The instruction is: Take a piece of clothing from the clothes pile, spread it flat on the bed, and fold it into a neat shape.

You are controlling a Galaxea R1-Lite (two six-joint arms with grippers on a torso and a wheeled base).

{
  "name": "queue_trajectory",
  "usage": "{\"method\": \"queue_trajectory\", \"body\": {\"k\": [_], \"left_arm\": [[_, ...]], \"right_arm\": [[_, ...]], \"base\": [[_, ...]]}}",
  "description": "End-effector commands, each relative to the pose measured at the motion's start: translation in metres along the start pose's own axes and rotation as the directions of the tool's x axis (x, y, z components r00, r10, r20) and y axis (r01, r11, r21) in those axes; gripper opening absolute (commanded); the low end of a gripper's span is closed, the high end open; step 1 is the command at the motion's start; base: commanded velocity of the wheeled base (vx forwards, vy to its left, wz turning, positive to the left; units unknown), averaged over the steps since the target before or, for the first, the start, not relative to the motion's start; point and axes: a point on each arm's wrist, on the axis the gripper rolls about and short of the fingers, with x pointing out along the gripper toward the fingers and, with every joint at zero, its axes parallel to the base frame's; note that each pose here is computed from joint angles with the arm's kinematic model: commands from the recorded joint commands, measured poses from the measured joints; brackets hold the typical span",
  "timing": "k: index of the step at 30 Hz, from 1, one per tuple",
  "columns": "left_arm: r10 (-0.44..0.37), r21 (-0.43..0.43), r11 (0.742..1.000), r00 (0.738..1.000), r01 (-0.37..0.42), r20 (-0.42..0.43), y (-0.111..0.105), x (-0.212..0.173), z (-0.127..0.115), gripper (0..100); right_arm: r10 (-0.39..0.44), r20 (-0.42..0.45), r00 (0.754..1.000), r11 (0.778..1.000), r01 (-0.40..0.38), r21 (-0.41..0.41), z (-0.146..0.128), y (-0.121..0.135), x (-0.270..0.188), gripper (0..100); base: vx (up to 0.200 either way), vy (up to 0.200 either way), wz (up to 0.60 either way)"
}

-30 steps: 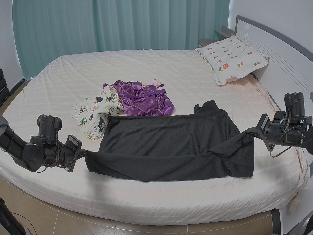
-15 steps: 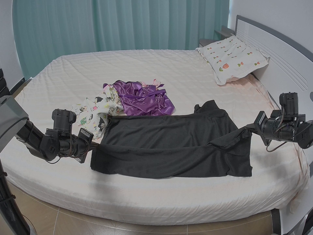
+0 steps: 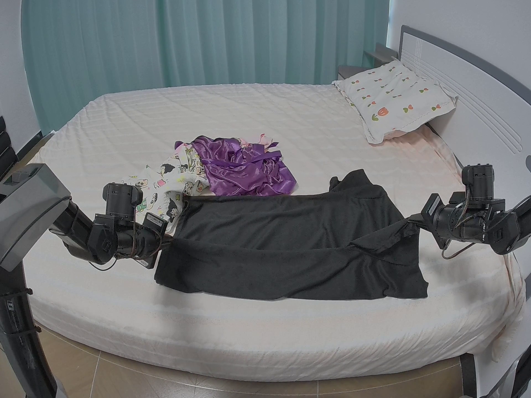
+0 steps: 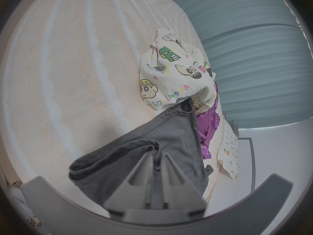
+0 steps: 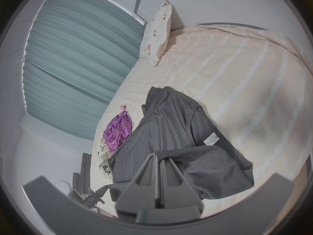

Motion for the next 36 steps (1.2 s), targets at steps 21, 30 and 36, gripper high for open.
{"method": "queue_trajectory", "body": {"k": [21, 30, 36], "left_arm": [[0.049, -0.022, 0.999, 0.999, -0.048, 0.012, 0.02, -0.028, 0.005, 100], [0.078, -0.028, 0.997, 0.997, -0.079, -0.013, 0.033, -0.051, -0.005, 100], [0.066, -0.026, 0.997, 0.997, -0.067, -0.05, 0.034, -0.06, -0.01, 100]], "right_arm": [[-0.082, -0.145, 0.986, 0.994, 0.091, 0.058, -0.026, -0.013, -0.026, 0], [-0.211, -0.257, 0.943, 0.977, 0.205, -0.05, -0.054, -0.048, -0.016, 0], [-0.24, -0.283, 0.929, 0.97, 0.219, -0.103, -0.06, -0.057, -0.011, 100]], "base": [[0.0, 0.0, 0.0], [0.0, 0.0, 0.0], [0.0, 0.0, 0.0]]}}
